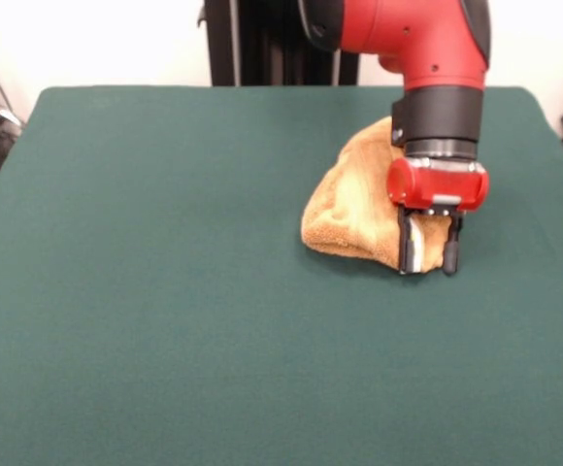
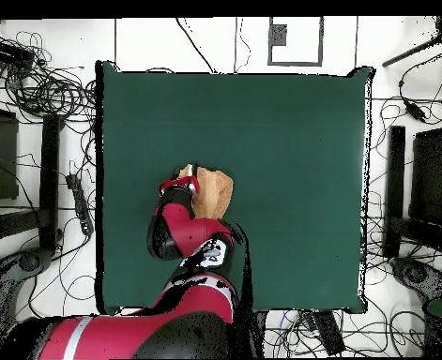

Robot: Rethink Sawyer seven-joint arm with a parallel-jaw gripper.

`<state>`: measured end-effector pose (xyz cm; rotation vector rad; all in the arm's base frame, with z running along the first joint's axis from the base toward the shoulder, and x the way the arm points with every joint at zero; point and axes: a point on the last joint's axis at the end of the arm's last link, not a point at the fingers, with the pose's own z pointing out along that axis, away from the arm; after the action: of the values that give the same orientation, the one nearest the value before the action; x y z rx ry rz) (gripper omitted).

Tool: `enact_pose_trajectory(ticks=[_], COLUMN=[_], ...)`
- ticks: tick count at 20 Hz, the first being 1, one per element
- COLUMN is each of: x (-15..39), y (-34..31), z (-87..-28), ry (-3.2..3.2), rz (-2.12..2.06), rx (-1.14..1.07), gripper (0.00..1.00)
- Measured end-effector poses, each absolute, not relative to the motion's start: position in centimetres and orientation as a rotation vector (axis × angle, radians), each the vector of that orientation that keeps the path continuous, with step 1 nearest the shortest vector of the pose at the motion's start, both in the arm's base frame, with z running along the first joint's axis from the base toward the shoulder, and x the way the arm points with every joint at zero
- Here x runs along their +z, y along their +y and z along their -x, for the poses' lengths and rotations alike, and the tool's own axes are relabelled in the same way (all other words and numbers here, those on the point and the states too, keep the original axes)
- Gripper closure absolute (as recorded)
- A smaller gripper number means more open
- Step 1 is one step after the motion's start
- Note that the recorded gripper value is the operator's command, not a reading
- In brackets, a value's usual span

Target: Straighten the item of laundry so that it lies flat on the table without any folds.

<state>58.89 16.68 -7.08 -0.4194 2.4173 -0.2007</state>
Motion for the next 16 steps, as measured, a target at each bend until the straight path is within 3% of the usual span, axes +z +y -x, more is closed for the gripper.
enact_pose_trajectory(ticks=[16], x=[-6.8], y=[15.6], z=[-59.2], ry=[2.447], rz=[0.362], rx=[-0.170], gripper=[0.00])
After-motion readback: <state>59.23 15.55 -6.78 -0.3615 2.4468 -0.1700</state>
